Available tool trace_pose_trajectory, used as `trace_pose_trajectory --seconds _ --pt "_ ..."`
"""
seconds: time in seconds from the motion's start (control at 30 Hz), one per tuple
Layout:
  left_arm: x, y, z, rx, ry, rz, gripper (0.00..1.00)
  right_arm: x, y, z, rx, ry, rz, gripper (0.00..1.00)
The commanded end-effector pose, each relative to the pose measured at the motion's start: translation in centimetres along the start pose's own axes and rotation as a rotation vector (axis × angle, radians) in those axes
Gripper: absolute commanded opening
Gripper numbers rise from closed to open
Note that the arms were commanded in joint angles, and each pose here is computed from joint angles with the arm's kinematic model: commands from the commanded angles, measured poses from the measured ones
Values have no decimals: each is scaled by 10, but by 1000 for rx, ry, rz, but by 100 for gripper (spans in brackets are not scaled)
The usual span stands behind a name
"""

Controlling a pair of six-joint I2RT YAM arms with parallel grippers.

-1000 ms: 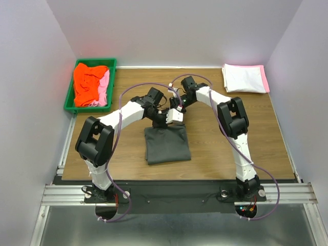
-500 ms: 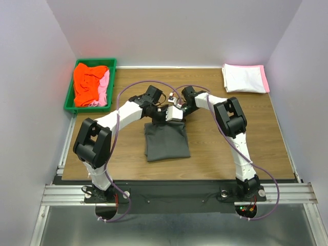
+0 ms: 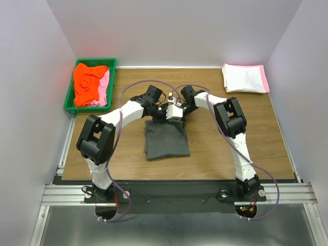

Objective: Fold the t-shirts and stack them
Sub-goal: Fold the tshirt

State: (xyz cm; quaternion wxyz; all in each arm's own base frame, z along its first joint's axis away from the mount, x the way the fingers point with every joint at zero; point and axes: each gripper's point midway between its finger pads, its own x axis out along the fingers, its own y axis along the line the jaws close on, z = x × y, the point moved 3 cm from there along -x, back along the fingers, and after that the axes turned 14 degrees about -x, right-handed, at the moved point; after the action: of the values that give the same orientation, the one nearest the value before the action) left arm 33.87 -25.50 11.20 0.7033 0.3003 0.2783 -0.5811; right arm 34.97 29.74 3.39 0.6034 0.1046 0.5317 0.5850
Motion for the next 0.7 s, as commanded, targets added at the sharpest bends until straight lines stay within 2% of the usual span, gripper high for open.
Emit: trace_pose_trajectory --seconds 0.0,0.03,0.17,0.27,0.37,0.5,0.57,0.67 --pt "-4 9 13 42 -52 31 18 -23 -27 28 -92 -31 -212 4" --pt "-5 9 14 47 -55 30 21 -30 -31 35 -98 -47 -238 6" --pt "-14 9 23 72 -74 42 38 -68 -42 66 -176 -107 -398 35" --pt "-28 21 32 37 -89 89 45 -87 -39 79 -229 -127 -483 45" --pt "-52 40 44 -14 -129 146 45 -107 -38 84 -237 -152 -531 46" --pt "-89 53 42 -237 -187 120 45 -133 -20 78 -232 -190 -511 44" --pt "-96 40 33 -379 -203 34 43 -140 0 68 -236 -203 -467 41" --pt "-97 11 25 -563 -241 -88 43 -134 43 53 -217 -229 -292 39"
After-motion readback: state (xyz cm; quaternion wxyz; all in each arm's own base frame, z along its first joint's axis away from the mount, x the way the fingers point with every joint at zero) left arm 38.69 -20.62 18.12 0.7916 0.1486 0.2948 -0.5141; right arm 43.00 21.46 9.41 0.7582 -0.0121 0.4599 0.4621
